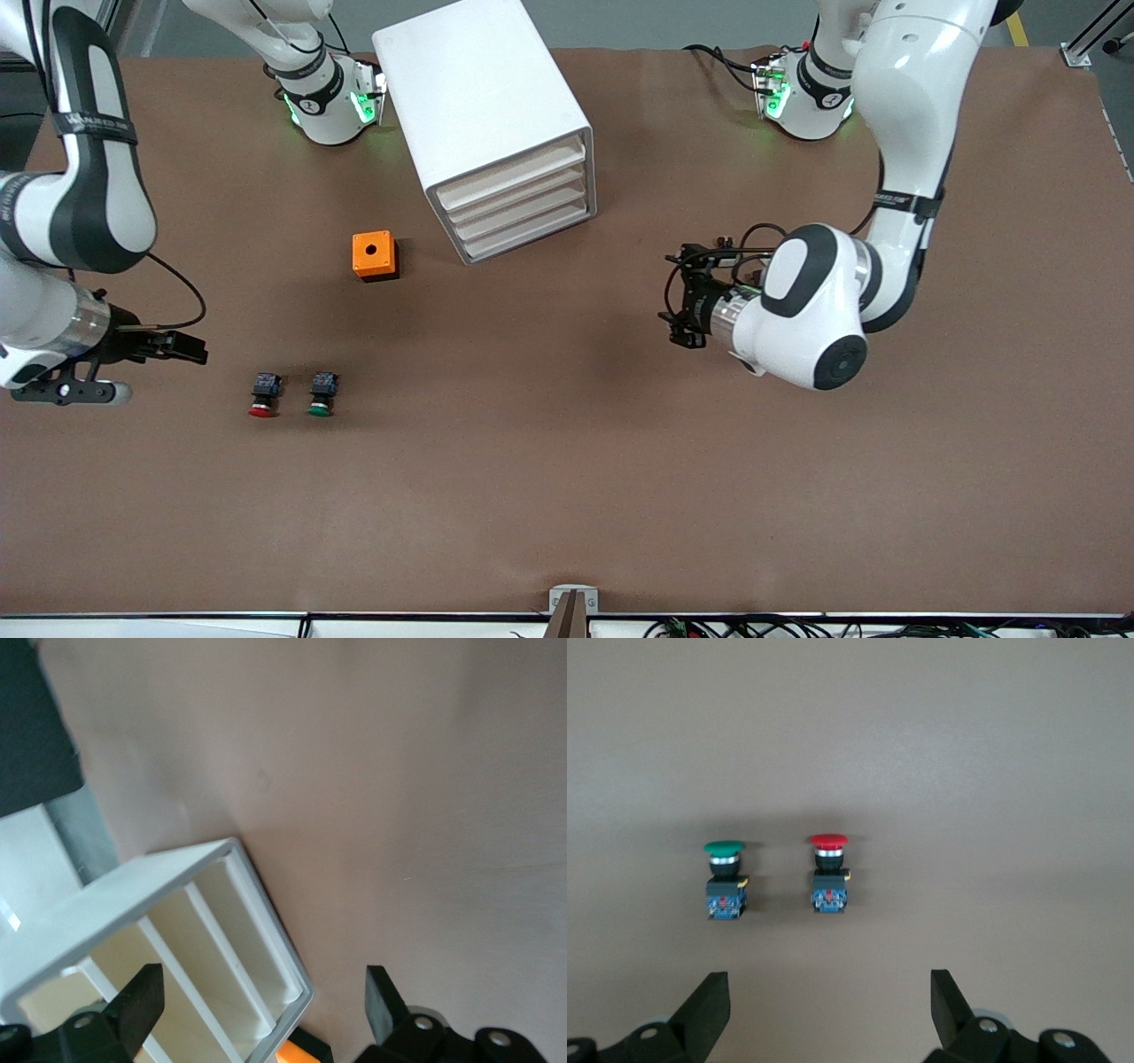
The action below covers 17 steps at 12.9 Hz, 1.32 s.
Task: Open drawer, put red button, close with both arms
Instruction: 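Grasp the red button with the right gripper while the left gripper grasps the drawer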
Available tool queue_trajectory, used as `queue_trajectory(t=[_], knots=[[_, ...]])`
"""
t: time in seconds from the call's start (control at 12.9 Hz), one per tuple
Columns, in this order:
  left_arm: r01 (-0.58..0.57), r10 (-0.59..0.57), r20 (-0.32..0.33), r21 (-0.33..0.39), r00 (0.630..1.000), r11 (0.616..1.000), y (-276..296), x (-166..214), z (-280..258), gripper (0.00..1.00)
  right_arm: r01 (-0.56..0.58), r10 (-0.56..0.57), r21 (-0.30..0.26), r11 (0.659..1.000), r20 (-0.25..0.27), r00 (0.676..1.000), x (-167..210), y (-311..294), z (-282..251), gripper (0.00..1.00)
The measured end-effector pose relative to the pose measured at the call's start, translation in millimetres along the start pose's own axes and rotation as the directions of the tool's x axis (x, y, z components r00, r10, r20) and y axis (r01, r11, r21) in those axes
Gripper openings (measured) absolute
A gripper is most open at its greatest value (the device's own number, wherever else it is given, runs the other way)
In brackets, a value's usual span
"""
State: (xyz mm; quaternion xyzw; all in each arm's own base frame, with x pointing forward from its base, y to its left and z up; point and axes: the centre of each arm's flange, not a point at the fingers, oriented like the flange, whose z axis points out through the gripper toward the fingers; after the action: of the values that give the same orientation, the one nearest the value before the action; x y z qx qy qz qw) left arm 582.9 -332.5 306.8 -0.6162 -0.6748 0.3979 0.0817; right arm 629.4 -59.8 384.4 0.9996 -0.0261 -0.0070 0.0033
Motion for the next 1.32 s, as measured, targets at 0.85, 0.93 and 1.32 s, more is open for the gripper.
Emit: queue_trajectory(t=[0.85, 0.93, 1.32], knots=[[0.366, -0.395, 0.010, 0.354, 0.919, 0.861, -6, -71, 189, 0.72, -0.087, 0.088, 0.018, 0.996, -0.126, 0.988, -9, -39, 171, 1.00], [0.377, -0.405, 0.001, 0.366, 0.914, 0.851, -10, -75, 198, 0.72, -0.089, 0.090, 0.018, 0.996, -0.133, 0.987, -9, -39, 185, 1.00], [0.383, -0.407, -0.025, 0.400, 0.913, 0.833, -26, -91, 228, 0.65, -0.097, 0.098, 0.015, 0.995, -0.137, 0.986, -8, -33, 195, 1.00]])
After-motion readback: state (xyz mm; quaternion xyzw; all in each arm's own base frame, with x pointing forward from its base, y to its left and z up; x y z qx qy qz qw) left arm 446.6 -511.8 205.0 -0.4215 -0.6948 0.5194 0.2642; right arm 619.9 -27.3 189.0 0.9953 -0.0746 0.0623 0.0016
